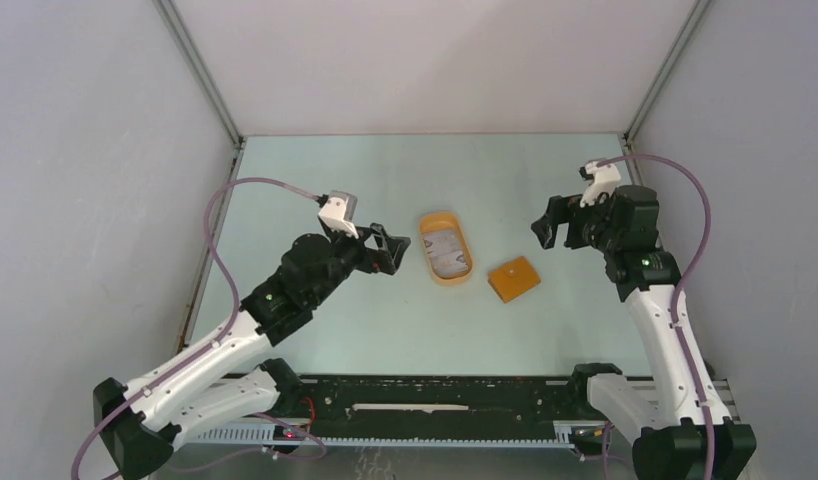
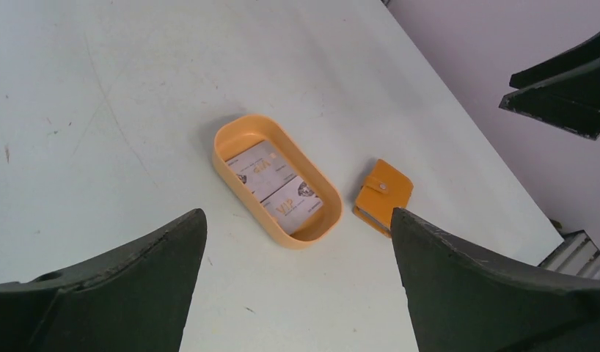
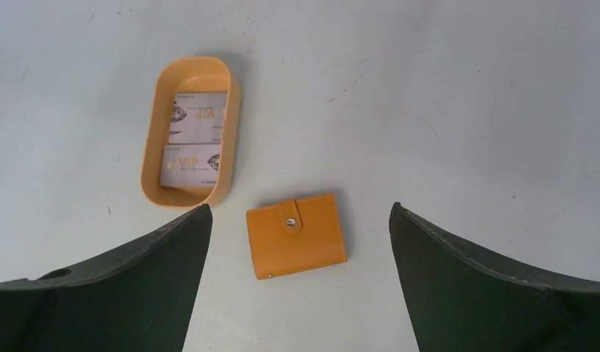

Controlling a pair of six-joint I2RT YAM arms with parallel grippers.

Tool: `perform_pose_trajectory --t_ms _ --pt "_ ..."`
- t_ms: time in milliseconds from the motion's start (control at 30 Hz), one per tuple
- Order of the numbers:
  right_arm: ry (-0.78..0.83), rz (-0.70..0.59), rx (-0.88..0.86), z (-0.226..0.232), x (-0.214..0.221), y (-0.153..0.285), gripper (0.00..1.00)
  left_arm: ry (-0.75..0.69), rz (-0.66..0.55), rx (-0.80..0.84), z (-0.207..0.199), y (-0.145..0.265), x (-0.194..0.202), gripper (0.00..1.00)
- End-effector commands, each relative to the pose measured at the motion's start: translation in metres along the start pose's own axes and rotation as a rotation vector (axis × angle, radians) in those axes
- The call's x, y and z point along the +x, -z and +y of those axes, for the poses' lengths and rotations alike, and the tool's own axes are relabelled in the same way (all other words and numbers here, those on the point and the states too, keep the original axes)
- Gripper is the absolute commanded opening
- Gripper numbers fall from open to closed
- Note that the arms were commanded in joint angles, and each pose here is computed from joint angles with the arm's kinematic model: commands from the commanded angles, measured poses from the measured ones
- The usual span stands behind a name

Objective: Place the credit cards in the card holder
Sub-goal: Move the card holder to the center of the board.

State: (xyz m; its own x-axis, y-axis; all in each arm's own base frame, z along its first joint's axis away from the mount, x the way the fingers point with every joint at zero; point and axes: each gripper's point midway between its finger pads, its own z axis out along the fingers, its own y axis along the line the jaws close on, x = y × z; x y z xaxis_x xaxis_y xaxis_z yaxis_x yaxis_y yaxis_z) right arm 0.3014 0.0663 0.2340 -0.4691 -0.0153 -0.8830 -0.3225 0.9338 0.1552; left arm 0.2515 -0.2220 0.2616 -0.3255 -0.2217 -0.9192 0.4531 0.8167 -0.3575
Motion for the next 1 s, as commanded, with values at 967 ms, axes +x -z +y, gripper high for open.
perform_pose_trajectory --t_ms 967 --pt "1.120 0.463 -0.884 -0.001 0.127 -0.089 0.83 -0.015 -0.053 0.220 0.010 0.007 0.100 0.95"
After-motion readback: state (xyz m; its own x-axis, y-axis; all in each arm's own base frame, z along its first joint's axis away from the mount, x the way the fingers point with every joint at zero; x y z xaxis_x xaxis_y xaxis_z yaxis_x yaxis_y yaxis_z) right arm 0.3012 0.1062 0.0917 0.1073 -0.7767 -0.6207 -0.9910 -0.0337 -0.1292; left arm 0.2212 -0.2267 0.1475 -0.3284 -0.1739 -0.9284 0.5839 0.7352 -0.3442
